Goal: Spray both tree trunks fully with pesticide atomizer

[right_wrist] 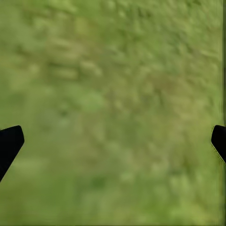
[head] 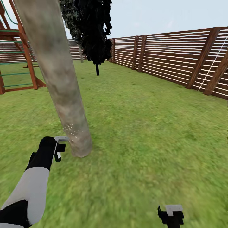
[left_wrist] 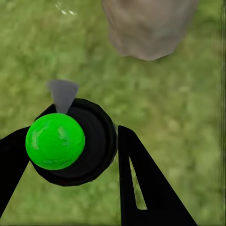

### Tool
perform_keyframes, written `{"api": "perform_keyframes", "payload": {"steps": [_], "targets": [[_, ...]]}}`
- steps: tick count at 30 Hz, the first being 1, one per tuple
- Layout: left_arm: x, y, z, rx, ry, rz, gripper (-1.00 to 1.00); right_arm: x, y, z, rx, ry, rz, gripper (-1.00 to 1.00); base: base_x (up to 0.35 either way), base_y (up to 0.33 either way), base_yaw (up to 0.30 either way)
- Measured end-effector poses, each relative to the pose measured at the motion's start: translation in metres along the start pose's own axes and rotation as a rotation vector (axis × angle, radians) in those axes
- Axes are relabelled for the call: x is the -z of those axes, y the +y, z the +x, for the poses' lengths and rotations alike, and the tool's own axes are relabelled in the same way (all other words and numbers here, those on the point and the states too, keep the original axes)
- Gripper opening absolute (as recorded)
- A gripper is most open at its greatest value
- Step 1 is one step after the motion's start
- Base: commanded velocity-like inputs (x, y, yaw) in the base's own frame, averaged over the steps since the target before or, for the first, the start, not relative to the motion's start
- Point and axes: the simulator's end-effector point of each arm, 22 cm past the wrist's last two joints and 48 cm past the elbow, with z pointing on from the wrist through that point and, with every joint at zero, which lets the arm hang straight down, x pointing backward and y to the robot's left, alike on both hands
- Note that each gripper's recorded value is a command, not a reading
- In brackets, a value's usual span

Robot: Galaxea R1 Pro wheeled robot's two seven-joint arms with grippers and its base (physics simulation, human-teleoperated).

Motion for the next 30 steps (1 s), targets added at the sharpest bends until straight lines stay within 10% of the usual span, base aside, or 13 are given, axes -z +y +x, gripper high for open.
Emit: {"api": "perform_keyframes", "payload": {"steps": [30], "targets": [[0.0,-0.0002,0.0002,0.0,-0.004,0.002,-1.0,0.0002,-0.0001,-0.0001,0.0,-0.001,0.0,1.0,0.163,-0.238,0.082]]}}
